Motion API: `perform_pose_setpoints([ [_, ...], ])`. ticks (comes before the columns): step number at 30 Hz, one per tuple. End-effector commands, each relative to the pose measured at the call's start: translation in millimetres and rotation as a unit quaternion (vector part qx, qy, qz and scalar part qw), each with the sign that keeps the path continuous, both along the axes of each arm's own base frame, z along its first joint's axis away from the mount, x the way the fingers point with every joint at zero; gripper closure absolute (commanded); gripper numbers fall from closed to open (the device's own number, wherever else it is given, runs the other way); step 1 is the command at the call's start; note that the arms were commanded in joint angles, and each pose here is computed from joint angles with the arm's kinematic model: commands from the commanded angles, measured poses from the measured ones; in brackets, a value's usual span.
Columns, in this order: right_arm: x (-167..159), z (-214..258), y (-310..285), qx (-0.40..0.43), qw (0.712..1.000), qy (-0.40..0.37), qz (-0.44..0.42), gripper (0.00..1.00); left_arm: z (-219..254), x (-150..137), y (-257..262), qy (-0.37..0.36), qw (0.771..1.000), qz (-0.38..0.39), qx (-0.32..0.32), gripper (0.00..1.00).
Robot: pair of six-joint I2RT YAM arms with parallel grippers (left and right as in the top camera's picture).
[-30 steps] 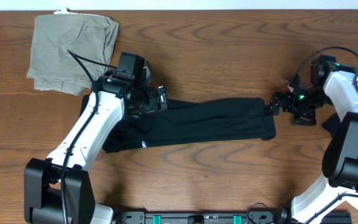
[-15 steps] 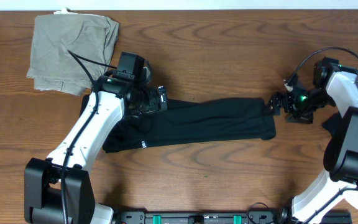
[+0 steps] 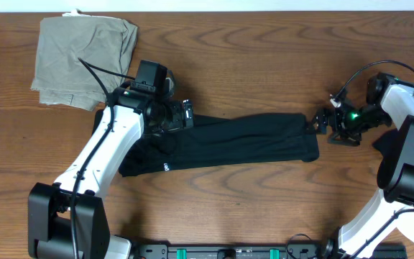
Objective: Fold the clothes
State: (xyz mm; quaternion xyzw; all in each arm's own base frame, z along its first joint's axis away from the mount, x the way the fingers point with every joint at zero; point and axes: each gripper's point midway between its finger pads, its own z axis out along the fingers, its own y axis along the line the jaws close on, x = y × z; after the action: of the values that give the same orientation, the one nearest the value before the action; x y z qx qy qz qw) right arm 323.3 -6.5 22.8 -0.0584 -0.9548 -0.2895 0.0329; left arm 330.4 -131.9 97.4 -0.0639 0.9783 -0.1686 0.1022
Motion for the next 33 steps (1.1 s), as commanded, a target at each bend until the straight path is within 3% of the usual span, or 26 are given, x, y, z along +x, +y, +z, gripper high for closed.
perform_pose_setpoints([
  [1,3.5,-1.3,9.6,0.030,0.999,-0.007,0.007,0.01,0.1,-2.0,2.4,-0.002,1.000,-0.002,0.005,0.02],
  [19,-25.5,-42.4,52.1,0.046,0.998,0.001,0.035,0.01,0.1,-1.9,2.2,-0.002,1.000,-0.002,0.005,0.02],
  [22,-27.9,-43.8,54.9,0.046,0.998,0.005,0.036,0.05,0.1,-1.9,2.4,-0.002,1.000,-0.002,0.005,0.02],
  [27,-29.9,-44.3,60.4,0.046,0.998,0.007,0.045,0.19,0.0,-1.9,2.4,-0.002,1.000,-0.002,0.005,0.02],
  [33,-29.3,-46.6,58.6,0.035,0.999,0.013,0.038,0.69,0.1,-2.0,2.4,-0.002,1.000,-0.002,0.005,0.02],
])
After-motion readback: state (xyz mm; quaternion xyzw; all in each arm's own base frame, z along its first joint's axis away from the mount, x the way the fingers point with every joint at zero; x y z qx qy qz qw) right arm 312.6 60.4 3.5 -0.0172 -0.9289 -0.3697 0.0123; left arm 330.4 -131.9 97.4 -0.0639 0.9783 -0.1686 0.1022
